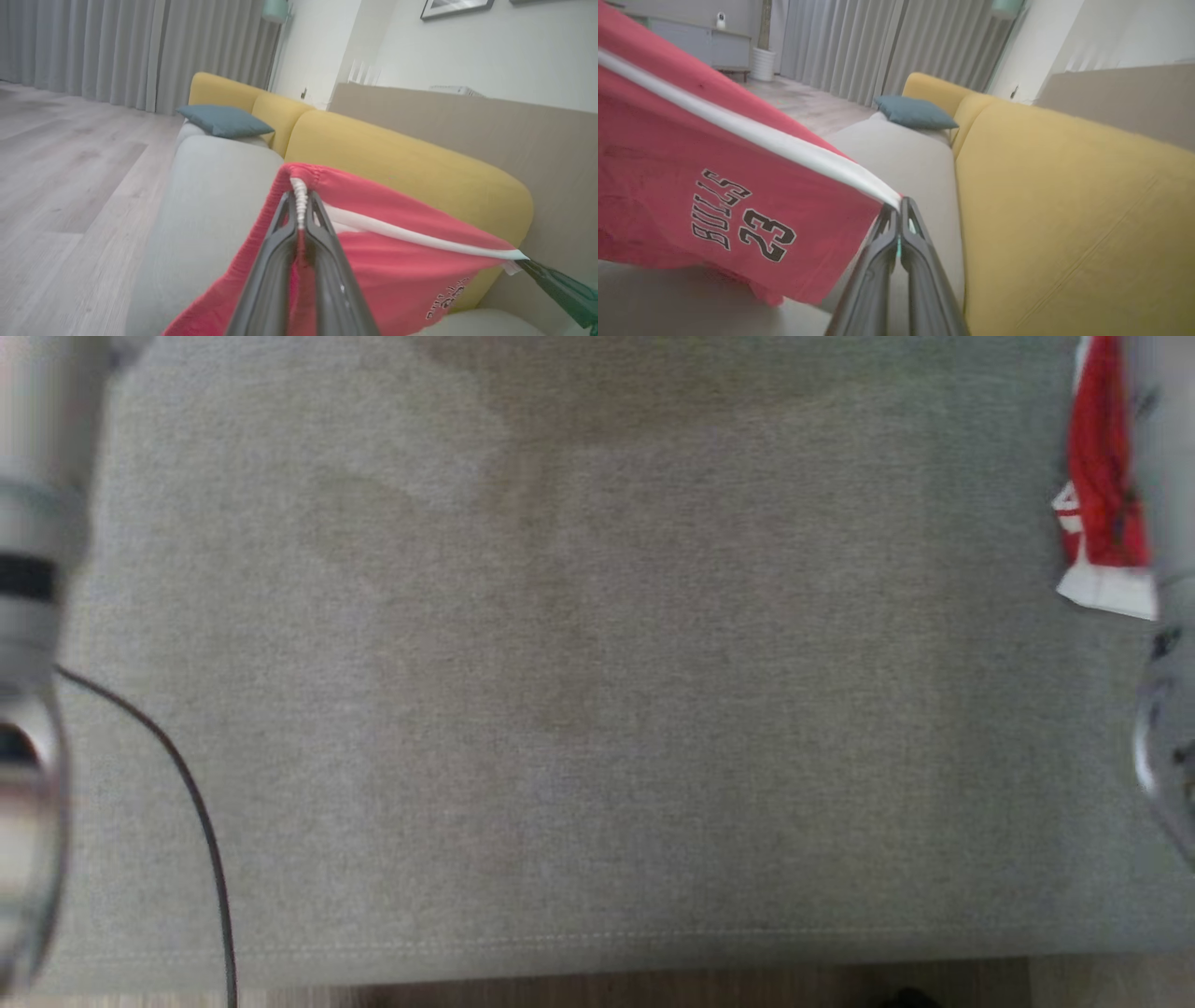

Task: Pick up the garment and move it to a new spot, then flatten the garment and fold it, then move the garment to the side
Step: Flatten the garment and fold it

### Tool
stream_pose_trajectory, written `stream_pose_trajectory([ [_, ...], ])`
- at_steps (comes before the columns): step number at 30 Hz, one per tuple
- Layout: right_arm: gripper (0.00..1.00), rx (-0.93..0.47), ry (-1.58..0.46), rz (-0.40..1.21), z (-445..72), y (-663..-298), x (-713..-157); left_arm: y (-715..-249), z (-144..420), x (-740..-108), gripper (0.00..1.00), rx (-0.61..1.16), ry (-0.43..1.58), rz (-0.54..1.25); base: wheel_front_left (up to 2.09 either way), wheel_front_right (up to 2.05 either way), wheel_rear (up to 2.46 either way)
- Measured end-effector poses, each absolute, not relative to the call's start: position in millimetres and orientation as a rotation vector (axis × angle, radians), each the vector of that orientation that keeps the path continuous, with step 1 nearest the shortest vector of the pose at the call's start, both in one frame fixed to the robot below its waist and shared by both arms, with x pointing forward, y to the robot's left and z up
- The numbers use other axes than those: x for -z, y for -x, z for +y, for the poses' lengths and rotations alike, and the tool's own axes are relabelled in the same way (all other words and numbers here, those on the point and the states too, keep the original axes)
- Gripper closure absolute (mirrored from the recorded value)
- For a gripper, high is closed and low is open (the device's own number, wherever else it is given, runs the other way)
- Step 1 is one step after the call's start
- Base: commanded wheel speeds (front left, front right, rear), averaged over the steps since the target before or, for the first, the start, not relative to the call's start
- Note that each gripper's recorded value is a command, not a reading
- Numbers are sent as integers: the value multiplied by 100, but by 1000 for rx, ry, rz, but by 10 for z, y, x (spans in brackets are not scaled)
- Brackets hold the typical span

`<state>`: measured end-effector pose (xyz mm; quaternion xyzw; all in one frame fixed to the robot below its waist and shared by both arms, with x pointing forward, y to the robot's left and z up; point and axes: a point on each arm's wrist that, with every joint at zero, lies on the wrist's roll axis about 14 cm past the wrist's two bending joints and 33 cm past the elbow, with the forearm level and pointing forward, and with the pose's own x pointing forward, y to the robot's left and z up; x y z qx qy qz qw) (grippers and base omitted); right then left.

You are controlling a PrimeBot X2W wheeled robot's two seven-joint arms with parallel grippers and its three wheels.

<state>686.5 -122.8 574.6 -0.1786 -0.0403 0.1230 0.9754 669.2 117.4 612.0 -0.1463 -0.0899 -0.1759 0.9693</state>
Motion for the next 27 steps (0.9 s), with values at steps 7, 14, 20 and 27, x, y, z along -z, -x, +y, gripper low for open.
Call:
stream_pose_trajectory([
  [7,100,-288,357,117,-1223,-6580,-4821,-6296,1162,-5284,100,347,298,-15,0,0,0],
  [14,100,-295,366,201,-1336,-6199,-4562,-5699,988,-5065,100,436,246,45,0,0,0],
  [20,100,-333,397,265,-1334,-5777,-4459,-5097,930,-4921,100,505,183,104,0,0,0],
  [27,100,-369,419,306,-1340,-5229,-4452,-4465,952,-4949,100,523,230,127,0,0,0],
])
